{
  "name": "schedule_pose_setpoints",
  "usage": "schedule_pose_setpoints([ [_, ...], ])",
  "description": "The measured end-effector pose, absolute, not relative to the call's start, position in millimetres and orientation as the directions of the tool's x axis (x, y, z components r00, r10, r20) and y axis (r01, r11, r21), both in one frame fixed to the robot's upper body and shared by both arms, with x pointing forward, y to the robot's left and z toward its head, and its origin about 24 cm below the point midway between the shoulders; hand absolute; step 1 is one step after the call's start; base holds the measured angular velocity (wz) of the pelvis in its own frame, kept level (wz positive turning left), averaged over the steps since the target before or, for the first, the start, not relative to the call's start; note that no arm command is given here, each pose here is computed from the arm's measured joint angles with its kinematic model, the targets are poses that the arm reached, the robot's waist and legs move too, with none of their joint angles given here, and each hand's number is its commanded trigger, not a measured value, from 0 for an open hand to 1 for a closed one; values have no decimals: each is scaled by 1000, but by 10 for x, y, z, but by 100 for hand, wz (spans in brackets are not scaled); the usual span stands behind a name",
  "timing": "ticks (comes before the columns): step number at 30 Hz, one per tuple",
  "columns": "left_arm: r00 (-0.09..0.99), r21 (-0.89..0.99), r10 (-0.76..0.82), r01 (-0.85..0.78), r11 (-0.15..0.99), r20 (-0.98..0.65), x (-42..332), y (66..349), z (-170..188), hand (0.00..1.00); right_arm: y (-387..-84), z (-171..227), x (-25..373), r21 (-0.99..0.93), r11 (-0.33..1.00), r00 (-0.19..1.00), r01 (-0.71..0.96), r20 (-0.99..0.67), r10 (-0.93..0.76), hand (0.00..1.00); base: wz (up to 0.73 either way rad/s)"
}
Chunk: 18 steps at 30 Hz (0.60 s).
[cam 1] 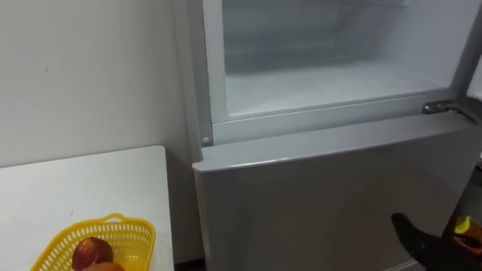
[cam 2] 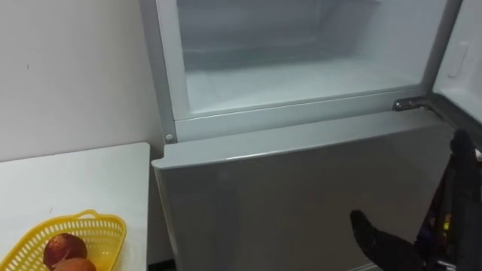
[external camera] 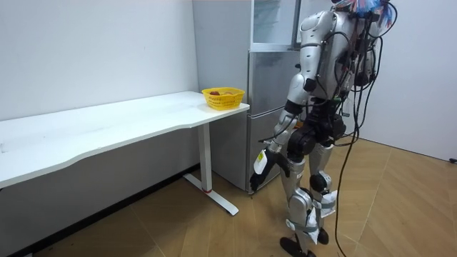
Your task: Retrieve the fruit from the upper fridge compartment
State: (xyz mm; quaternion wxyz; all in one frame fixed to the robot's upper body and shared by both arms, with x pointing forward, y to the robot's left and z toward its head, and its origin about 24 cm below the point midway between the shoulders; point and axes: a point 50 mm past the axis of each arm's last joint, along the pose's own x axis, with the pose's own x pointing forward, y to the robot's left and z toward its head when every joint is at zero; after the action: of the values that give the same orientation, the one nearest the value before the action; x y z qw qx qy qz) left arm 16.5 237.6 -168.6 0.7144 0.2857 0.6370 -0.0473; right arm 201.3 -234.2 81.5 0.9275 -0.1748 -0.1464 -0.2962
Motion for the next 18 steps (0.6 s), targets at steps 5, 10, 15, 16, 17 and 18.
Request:
schedule_pose_setpoints([
  [5,189,351,297,430,832,-936,185,2373,-1680,0,-2361,699,1972,-244,765,794,596,320,-517,0,-1],
  [10,188,352,299,429,832,-936,183,2373,-1679,0,-2373,509,1912,-273,755,802,597,238,-548,0,0],
  [15,207,357,294,424,832,-933,197,2356,-1672,0,-2388,328,1831,-316,758,819,571,152,-553,0,-3],
  [16,209,358,295,424,832,-933,199,2356,-1671,0,-2390,304,1811,-322,761,823,563,139,-550,0,0],
  [17,208,359,296,424,832,-932,195,2358,-1671,0,-2388,266,1799,-327,765,827,555,120,-549,0,0],
  [18,207,358,296,424,832,-932,191,2359,-1671,0,-2386,239,1794,-330,767,830,550,108,-548,0,0],
])
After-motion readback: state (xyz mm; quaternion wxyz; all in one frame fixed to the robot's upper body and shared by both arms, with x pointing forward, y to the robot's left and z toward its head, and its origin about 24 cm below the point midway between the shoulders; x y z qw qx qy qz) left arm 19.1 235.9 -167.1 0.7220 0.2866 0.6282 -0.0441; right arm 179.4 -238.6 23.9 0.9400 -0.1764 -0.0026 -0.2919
